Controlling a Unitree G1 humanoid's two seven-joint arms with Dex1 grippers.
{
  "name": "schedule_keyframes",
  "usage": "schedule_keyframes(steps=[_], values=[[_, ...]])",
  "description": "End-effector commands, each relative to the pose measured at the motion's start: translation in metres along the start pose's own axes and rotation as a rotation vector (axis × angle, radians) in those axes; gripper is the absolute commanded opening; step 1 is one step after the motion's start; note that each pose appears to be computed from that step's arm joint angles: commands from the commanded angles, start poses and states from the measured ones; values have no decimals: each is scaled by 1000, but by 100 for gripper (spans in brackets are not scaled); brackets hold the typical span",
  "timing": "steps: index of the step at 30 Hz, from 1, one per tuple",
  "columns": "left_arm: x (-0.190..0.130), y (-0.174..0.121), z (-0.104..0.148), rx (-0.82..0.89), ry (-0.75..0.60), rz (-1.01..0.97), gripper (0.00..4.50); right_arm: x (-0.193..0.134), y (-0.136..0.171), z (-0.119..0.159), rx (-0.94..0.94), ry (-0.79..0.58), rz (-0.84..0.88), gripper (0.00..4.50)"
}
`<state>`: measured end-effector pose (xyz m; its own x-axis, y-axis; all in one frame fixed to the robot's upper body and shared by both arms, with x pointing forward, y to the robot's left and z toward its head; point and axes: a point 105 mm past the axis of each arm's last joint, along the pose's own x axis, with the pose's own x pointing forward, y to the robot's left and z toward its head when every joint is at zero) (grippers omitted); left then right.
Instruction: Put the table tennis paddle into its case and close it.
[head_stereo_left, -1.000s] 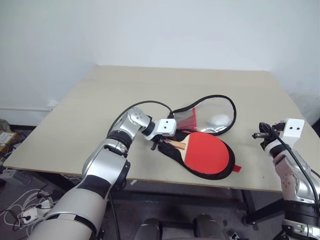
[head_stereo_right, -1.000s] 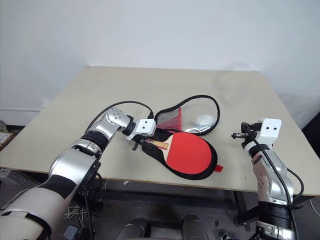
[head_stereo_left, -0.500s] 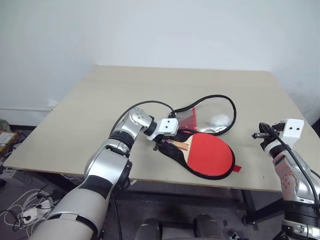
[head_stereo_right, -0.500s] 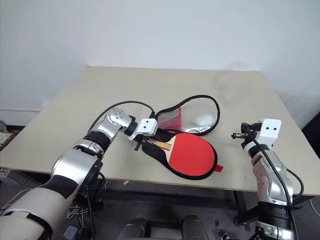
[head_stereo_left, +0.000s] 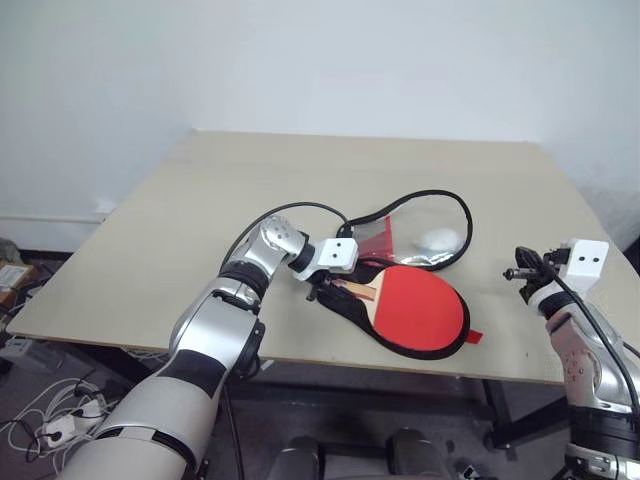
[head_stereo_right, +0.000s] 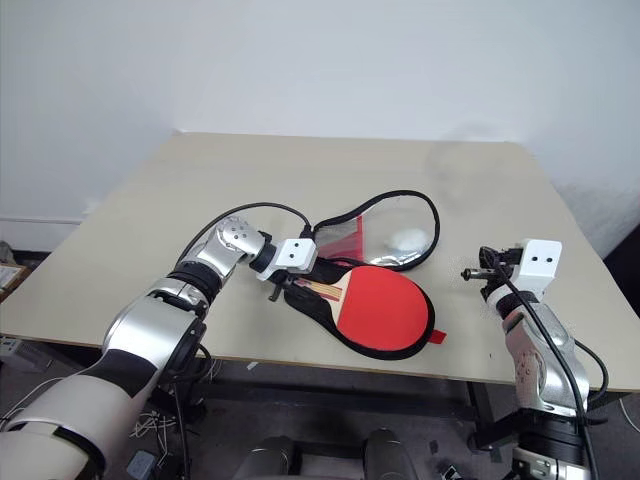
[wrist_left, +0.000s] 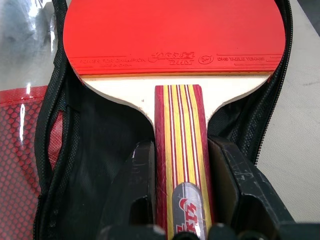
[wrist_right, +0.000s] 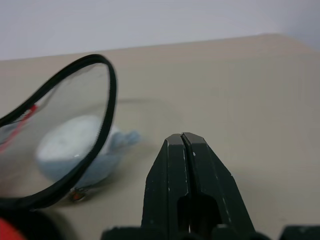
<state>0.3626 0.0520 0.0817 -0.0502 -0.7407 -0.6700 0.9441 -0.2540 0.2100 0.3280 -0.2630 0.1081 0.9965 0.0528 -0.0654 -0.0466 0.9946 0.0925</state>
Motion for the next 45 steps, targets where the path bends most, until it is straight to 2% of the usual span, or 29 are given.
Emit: schedule_keyframes(steps=[1,11,16,23,35,37,41,45], values=[[-7,13,13,41,3,40,109,-3,3,25,-32,-64,43,0],[-6,14,12,31,15,45,109,-32,23,18,-48,90,412,0],[-6,14,11,24,18,42,109,-39,22,21,-23,128,495,0],[-5,15,11,3,26,48,109,-48,36,25,3,167,641,0],[-6,15,9,-8,42,45,109,-53,38,19,0,199,670,0],[-6,15,8,-9,44,45,182,-53,38,19,0,200,670,0],[-5,16,9,-13,43,48,275,-53,39,19,0,200,673,0],[-5,17,11,-16,35,60,395,-54,39,18,2,200,672,0]])
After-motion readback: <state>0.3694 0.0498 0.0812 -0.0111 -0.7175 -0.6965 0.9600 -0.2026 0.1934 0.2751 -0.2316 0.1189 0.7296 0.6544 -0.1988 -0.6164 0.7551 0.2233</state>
